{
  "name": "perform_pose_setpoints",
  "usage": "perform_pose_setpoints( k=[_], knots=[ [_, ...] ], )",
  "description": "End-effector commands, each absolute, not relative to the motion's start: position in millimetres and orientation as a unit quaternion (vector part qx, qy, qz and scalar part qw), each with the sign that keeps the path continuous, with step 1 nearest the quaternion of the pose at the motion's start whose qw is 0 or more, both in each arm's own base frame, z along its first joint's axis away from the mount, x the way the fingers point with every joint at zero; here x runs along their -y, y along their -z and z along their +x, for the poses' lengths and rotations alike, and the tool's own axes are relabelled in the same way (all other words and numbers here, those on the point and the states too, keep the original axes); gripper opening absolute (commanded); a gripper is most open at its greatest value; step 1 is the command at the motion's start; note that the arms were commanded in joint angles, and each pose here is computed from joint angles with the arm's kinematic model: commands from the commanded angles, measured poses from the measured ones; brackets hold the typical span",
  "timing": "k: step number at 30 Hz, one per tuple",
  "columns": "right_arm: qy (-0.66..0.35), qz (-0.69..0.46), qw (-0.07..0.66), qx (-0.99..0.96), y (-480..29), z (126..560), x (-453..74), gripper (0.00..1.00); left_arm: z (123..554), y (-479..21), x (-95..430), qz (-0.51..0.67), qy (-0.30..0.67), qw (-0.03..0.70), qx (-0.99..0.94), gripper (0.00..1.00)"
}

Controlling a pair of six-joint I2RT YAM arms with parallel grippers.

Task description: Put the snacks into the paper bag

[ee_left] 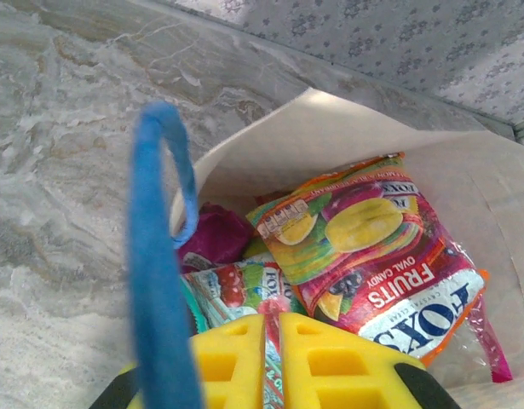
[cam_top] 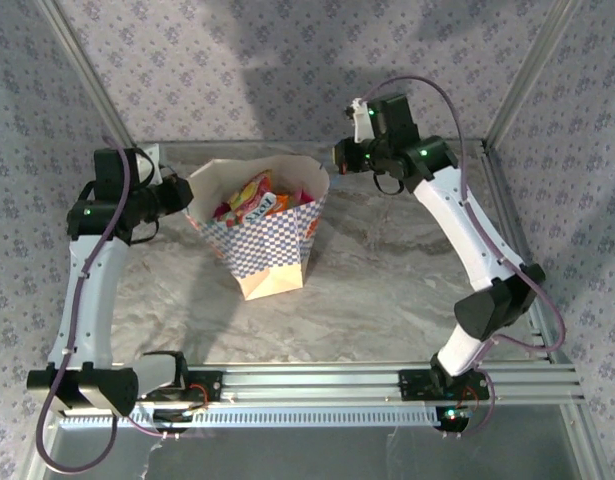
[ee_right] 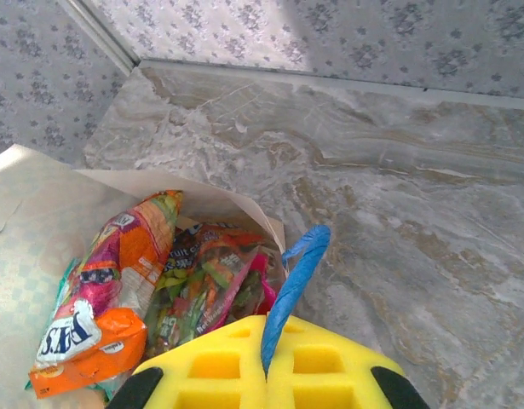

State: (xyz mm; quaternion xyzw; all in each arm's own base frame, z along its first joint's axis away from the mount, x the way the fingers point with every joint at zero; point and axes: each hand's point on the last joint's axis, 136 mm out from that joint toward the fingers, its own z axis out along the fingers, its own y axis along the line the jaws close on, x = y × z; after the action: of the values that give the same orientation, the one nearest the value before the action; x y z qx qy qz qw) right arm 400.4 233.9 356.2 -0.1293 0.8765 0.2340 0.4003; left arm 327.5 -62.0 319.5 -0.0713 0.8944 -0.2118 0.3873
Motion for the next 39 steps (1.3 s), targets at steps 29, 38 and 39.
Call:
perform_pose_setpoints(
  k=[29, 38, 39],
  knots=[
    [-0.213, -0.092, 0.467, -0.854, -399, 353, -169, 0.77, 319, -356, 71, -0.053, 0.213, 0.427, -0.877, 0.52],
    [-0.140, -0.057, 0.472, -0.869, -371, 340, -124, 0.89, 273, -374, 51, -0.031, 0.159, 0.478, -0.863, 0.55],
    [-0.137, -0.054, 0.474, -0.868, -370, 340, -121, 0.89, 268, -373, 48, -0.027, 0.146, 0.478, -0.866, 0.55]
  ],
)
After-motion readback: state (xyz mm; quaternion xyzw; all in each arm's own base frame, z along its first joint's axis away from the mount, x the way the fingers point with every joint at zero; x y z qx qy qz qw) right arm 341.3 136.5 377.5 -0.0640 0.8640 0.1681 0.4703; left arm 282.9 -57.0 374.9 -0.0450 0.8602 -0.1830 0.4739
